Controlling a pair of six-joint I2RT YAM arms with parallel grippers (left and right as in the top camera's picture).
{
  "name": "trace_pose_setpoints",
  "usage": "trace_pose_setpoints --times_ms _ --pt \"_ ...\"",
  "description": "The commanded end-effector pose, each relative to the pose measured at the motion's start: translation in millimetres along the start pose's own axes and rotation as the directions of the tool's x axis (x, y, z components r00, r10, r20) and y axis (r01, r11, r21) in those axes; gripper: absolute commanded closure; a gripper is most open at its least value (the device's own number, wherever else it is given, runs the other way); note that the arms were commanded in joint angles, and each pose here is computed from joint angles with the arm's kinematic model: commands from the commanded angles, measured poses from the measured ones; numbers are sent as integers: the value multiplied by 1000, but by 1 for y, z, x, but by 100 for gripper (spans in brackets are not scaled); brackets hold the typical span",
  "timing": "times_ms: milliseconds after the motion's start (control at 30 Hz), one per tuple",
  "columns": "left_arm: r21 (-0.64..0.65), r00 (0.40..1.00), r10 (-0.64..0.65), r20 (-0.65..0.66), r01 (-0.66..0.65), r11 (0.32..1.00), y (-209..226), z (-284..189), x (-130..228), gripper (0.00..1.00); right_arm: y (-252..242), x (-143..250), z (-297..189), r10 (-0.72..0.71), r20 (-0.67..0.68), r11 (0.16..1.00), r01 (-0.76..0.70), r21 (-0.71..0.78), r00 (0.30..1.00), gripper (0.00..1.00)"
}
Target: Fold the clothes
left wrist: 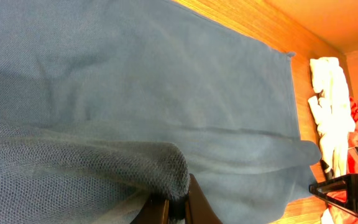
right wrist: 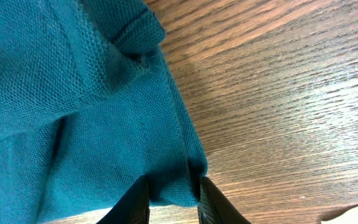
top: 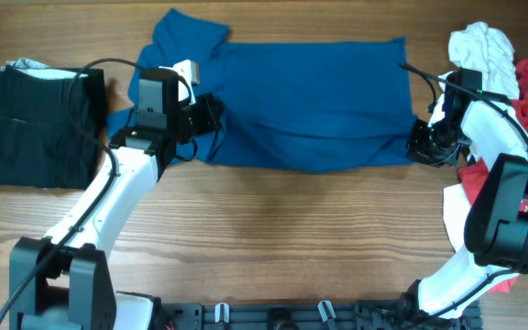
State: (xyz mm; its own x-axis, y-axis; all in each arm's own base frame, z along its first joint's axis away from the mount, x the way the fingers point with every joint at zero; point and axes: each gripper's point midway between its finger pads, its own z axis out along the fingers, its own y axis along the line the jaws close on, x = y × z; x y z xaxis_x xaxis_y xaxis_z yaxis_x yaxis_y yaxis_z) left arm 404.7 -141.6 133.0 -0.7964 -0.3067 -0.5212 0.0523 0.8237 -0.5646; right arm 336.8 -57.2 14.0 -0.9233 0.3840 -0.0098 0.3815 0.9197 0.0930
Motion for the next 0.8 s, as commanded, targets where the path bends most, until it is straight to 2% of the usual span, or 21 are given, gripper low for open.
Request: trace_pose_setpoints --times_ms 0,167,267,300,400,467,500,567,600,667,767 --pt "22 1000 -6 -3 6 1000 -3 10 -2 96 2 6 7 1 -27 1000 -2 -11 1000 75" --pt "33 1000 4 20 -5 999 3 29 -7 96 2 6 7 1 -27 1000 -2 -11 1000 75" --pt "11 1000 1 21 -1 1000 12 41 -5 81 2 6 7 2 -28 1000 -2 -12 1000 75" --pt "6 1000 -3 14 3 1000 16 42 -3 69 2 6 7 1 -28 1000 -1 -12 1000 75" --pt "-49 999 -29 -12 29 998 34 24 -4 48 2 7 7 1 -34 1000 -2 -10 999 74" --pt "-152 997 -72 -35 66 986 62 -15 -4 46 2 8 7 2 -37 1000 -2 -10 999 74" --pt "-245 991 -123 -46 108 963 83 -33 3 43 2 8 7 2 -36 1000 -3 -10 999 74" --pt "-459 974 -218 -59 167 873 131 -67 22 42 2 8 7 2 -36 1000 -2 -10 999 74" --pt "-521 965 -253 -65 183 834 146 -78 30 42 2 8 7 2 -36 1000 -3 -10 999 74" --pt "-608 943 -324 -80 212 765 173 -93 47 42 2 8 7 3 -36 1000 -3 -10 999 74" --pt "-661 935 -344 -86 205 722 195 -101 58 42 2 8 7 4 -36 1000 -5 -10 999 73"
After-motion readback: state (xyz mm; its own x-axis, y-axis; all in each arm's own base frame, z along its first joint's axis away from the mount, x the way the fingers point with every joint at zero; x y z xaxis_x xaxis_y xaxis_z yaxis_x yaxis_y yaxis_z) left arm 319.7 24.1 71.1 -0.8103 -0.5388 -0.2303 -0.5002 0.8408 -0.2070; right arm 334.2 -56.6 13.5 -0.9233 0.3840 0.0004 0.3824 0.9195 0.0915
